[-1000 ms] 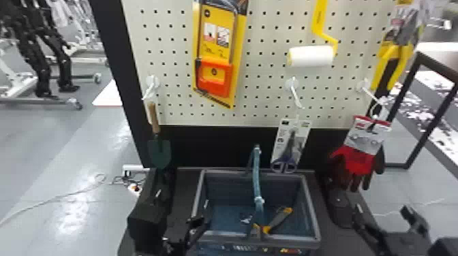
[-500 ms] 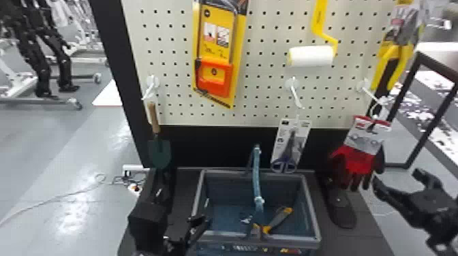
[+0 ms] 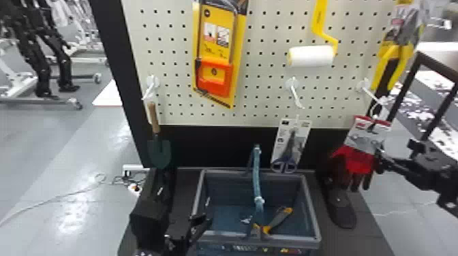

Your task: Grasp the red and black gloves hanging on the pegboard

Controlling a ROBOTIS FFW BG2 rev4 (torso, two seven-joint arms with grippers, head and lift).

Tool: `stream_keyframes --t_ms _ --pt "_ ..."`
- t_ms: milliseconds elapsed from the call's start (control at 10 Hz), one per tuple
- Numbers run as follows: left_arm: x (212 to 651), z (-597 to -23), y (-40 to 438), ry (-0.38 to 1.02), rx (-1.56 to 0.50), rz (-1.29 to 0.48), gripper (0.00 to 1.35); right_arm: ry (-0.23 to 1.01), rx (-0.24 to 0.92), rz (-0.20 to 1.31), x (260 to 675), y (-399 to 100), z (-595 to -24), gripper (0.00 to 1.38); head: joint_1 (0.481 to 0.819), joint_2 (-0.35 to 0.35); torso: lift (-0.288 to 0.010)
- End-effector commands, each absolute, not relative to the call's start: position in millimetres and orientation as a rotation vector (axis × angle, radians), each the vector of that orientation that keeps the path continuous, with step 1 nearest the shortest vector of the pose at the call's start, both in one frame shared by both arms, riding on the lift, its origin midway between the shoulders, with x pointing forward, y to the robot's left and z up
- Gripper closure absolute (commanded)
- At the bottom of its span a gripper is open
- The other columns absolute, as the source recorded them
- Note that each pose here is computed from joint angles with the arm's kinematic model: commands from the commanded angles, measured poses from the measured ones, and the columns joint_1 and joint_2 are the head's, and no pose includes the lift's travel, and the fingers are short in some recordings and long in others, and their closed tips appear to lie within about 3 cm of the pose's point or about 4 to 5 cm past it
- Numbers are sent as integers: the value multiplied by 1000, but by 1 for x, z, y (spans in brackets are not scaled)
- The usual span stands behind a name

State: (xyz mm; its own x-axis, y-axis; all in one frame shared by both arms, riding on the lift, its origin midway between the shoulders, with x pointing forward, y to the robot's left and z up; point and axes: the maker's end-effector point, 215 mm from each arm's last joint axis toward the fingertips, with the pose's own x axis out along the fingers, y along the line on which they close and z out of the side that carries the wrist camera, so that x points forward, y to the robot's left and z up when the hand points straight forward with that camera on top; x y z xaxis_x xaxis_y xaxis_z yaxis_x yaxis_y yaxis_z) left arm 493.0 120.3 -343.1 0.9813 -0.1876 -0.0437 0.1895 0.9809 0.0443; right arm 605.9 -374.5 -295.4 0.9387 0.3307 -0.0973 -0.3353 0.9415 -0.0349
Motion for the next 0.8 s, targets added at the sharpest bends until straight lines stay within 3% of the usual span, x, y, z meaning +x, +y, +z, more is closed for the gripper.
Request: stream_keyframes --t_ms 0,400,500,600,700 --pt "494 -343 119 38 52 -194 139 152 -36 396 614 -363 -298 174 549 0 -100" --pt "496 -342 116 36 48 -200 139 150 51 490 628 -324 -298 170 549 0 -100" --pt "497 -342 115 33 46 -202 139 131 60 499 632 -318 -294 314 549 0 -100" --pt "497 -341 113 31 44 -203 139 121 67 498 634 -317 -293 757 549 0 -100" --pt "497 -341 114 31 42 -201 139 119 69 495 633 -320 -292 973 549 0 -100"
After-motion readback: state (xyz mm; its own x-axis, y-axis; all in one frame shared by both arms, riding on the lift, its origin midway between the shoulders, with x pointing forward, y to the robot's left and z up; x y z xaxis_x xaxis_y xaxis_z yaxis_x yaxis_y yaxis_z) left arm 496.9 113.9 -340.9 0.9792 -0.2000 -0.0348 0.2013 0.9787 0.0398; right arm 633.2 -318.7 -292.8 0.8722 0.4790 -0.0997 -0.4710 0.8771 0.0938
